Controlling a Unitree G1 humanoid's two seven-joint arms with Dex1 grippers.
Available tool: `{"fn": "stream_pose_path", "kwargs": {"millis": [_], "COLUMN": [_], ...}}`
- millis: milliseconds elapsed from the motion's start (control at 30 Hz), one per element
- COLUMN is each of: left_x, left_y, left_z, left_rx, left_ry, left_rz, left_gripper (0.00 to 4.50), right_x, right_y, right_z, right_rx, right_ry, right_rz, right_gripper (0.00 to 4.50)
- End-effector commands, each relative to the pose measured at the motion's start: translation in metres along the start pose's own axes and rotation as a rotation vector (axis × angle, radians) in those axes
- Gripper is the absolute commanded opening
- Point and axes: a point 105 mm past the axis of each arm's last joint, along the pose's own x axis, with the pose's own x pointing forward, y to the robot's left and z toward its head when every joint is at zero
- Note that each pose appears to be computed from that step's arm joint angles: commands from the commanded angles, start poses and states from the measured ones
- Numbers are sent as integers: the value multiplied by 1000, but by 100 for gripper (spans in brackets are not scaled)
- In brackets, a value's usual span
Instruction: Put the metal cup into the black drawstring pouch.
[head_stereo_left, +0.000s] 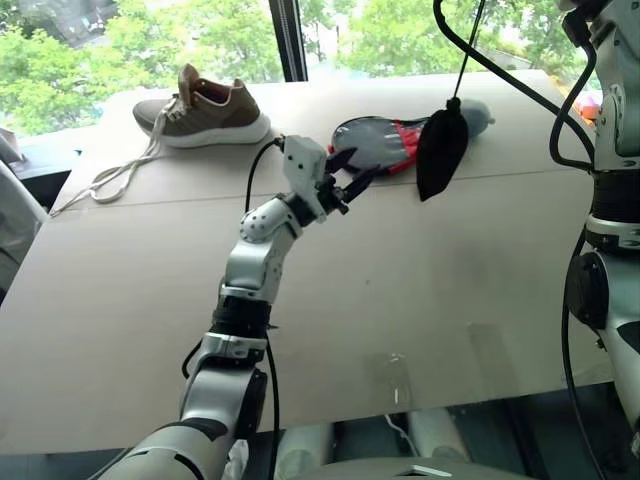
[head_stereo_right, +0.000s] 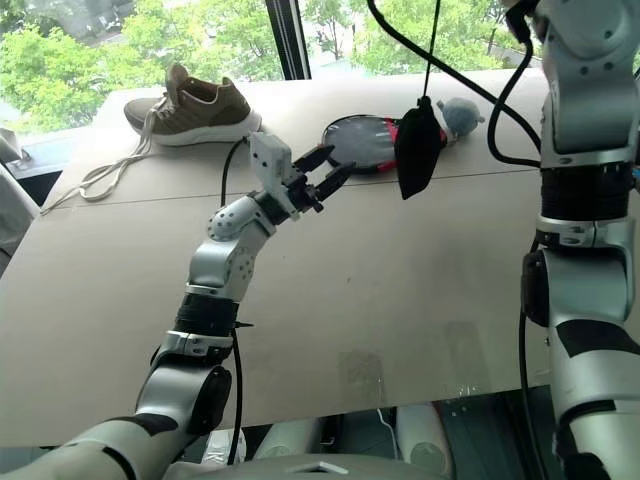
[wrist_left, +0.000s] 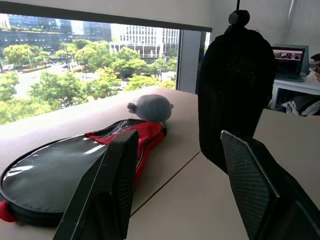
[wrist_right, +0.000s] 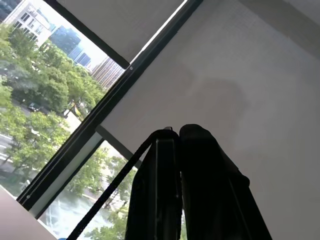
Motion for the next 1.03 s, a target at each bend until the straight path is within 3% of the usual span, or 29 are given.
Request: {"fn": "stream_pose_path", "kwargs": {"millis": [33,133,233,333,367,400,567,633,767,900,1033], "left_x": [-23,-47,-71,-92,-98,-106,-142,-155,-178,-181,-180], "left_y": [26,46,51,44,39,33,0,-20,-45,-42,-32], "left_z": [11,3,-16,-32,-37,-43,-60,-64,-72,-69,-62], "left_rx": [30,26,74,55,54,63,8,-36,-58,-63,-62], "left_ry": [-9,59,165,229,255,289,403,441,508,495,460], "left_rz": [72,124,134,122,105,84,-11,-62,-98,-42,21], "left_gripper": [271,271,271,271,285,285,285,285,285,285,285], "right_x": [-3,-20,-60,-140,-175,-206,-279,-301,-326,-340,-330], "right_y": [0,3,21,66,86,102,116,117,109,101,89], "right_z": [25,7,-42,-99,-107,-109,-116,-118,-127,-137,-136], "right_rx": [113,155,224,302,353,411,559,622,729,771,782], "right_ry": [-84,-6,193,504,600,665,850,869,743,722,632], "right_rz": [22,57,159,439,584,693,771,767,624,525,433], "right_gripper": [0,0,0,0,67,102,303,303,303,303,303]}}
